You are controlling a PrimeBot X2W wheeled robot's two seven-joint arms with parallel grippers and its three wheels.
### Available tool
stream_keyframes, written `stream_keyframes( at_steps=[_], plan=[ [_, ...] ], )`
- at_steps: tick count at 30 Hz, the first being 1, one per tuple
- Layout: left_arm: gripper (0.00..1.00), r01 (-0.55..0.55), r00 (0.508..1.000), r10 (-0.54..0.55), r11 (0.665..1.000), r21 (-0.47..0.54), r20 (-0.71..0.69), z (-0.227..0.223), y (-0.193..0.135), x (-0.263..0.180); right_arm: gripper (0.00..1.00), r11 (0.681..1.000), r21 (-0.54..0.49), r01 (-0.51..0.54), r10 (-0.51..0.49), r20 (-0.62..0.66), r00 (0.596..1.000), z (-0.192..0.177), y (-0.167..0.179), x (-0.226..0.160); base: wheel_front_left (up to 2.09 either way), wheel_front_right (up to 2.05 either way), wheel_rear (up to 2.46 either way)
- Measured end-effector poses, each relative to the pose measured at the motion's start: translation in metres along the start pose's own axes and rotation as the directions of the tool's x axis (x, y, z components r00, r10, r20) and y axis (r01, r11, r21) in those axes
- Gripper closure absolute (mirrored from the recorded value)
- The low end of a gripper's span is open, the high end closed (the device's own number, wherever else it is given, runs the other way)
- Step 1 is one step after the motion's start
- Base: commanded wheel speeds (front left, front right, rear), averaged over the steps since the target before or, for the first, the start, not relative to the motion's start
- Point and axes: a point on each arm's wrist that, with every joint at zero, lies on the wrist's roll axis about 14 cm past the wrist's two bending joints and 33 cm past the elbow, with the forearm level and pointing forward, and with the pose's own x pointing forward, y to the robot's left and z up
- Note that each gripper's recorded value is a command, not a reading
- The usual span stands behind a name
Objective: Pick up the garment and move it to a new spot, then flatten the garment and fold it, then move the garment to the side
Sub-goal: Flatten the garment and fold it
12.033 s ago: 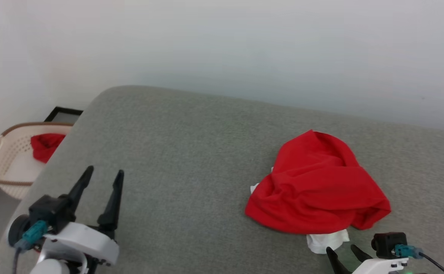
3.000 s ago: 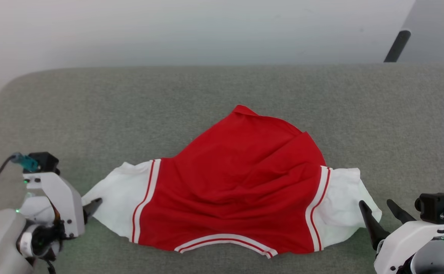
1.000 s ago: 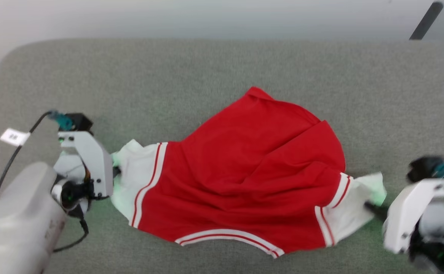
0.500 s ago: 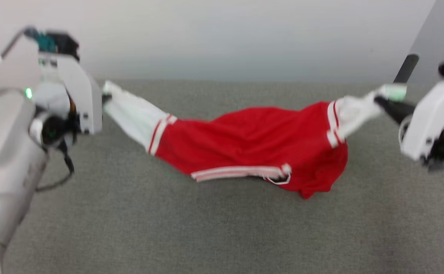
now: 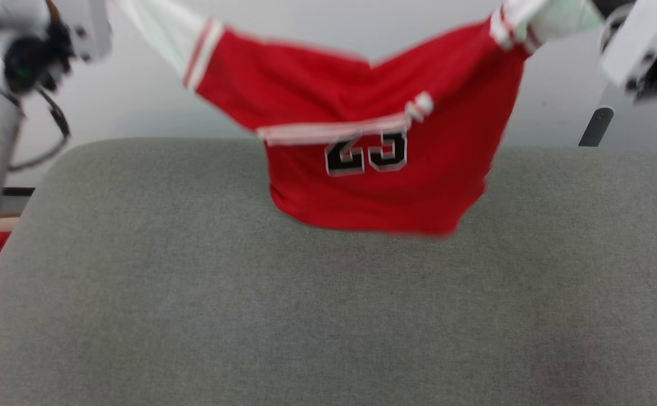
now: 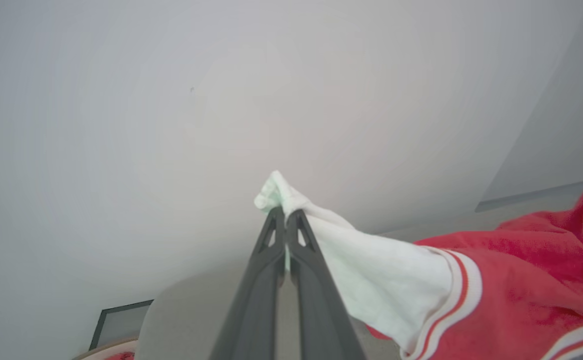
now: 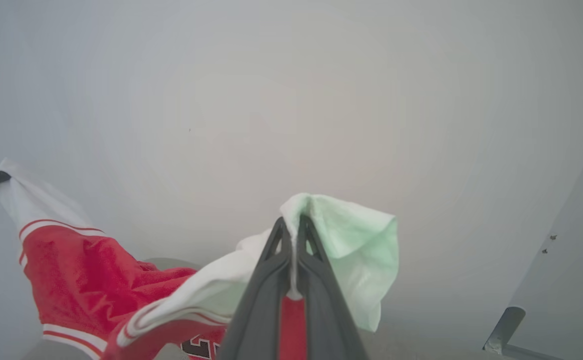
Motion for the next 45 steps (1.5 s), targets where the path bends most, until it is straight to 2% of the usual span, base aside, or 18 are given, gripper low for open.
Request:
stream_keyframes(
  at_steps=[7,15,23,32,37,42,45],
  plan=[
    [1.00,-0.071,0.984,0.066,0.997,0.022,0.166,0.052,0.018,-0.011,1.00,0.999,-0.038,-0.005,0.012,0.170,0.985,0.055,0.005,0.009,0.00,0.00,0.00],
    [1.00,-0.106,0.954,0.101,0.994,0.001,0.282,0.081,0.028,-0.013,1.00,0.998,-0.053,0.026,-0.011,0.262,0.965,0.080,-0.003,0.020,0.00,0.00,0.00],
    [1.00,-0.115,0.940,0.110,0.993,-0.004,0.323,0.089,0.032,0.012,1.00,0.993,-0.093,0.072,-0.038,0.327,0.944,0.088,-0.024,0.043,0.00,0.00,0.00],
    [1.00,-0.112,0.907,0.104,0.994,-0.004,0.407,0.095,0.033,0.074,1.00,0.972,-0.168,0.162,-0.084,0.396,0.915,0.068,-0.072,0.089,0.00,0.00,0.00],
    [1.00,-0.076,0.880,0.079,0.997,-0.026,0.469,0.091,0.024,0.118,1.00,0.955,-0.199,0.220,-0.110,0.450,0.886,0.051,-0.105,0.116,0.00,0.00,0.00],
    [1.00,-0.050,0.852,0.055,0.998,-0.024,0.520,0.074,0.016,0.161,1.00,0.936,-0.235,0.260,-0.136,0.442,0.887,0.012,-0.135,0.148,0.00,0.00,0.00],
    [1.00,-0.025,0.858,0.044,0.999,-0.045,0.512,0.048,0.010,0.192,1.00,0.924,-0.264,0.276,-0.151,0.411,0.899,-0.020,-0.153,0.168,0.00,0.00,0.00]
  ],
)
